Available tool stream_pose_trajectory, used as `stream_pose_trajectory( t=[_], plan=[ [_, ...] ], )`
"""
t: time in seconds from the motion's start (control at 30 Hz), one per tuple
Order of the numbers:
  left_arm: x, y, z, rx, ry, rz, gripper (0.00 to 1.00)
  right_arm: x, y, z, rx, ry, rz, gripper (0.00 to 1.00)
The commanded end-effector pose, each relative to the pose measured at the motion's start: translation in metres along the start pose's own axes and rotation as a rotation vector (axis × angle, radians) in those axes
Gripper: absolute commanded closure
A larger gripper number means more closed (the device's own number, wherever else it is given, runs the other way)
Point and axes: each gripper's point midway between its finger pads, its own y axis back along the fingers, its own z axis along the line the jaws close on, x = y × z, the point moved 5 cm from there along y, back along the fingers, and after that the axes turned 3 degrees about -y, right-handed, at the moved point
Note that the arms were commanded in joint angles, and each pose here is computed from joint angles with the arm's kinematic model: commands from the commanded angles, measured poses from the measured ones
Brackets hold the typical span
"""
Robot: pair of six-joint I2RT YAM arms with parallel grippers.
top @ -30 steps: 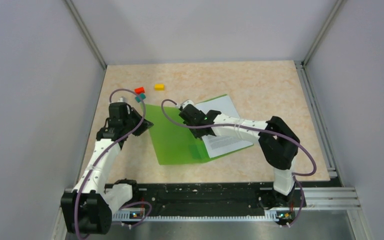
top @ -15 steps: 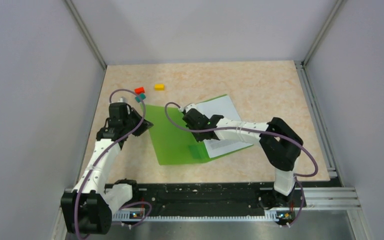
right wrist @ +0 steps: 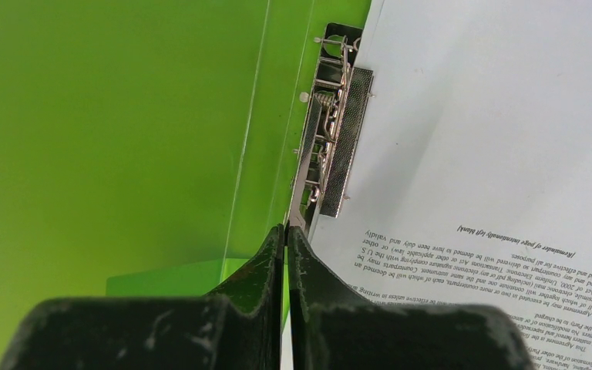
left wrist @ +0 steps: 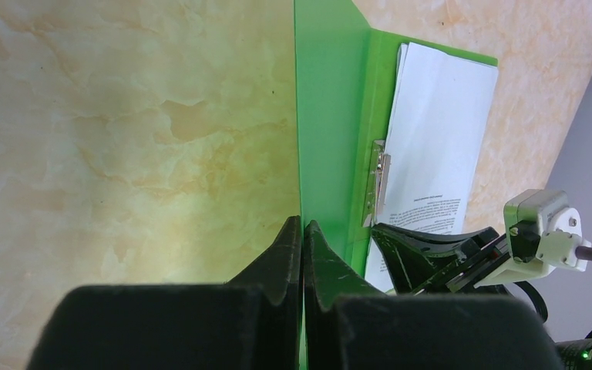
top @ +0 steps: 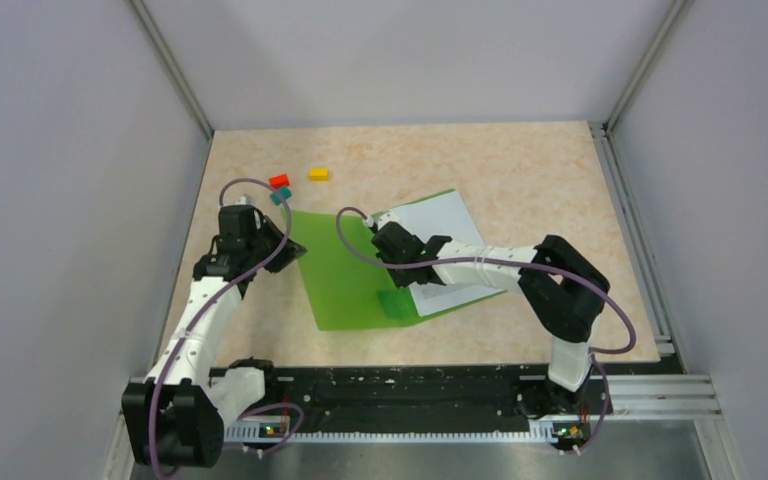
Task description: Put the files into the folder
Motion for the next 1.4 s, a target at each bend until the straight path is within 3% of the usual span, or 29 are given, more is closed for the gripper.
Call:
stream_pose_trajectory(
  t=[0.0, 1.37],
  plan=[
    [-0.005, -0.002, -0.001, 0.004, -0.02, -0.019, 1.0, 0.046, -0.011, -0.023, 0.067, 0.008, 0.175, 1.0],
    [-0.005, -0.008, 0.015, -0.1, -0.001, -0.03, 1.0, 0.042, 0.0, -0.052, 0.147, -0.069, 0.163, 1.0]
  ],
)
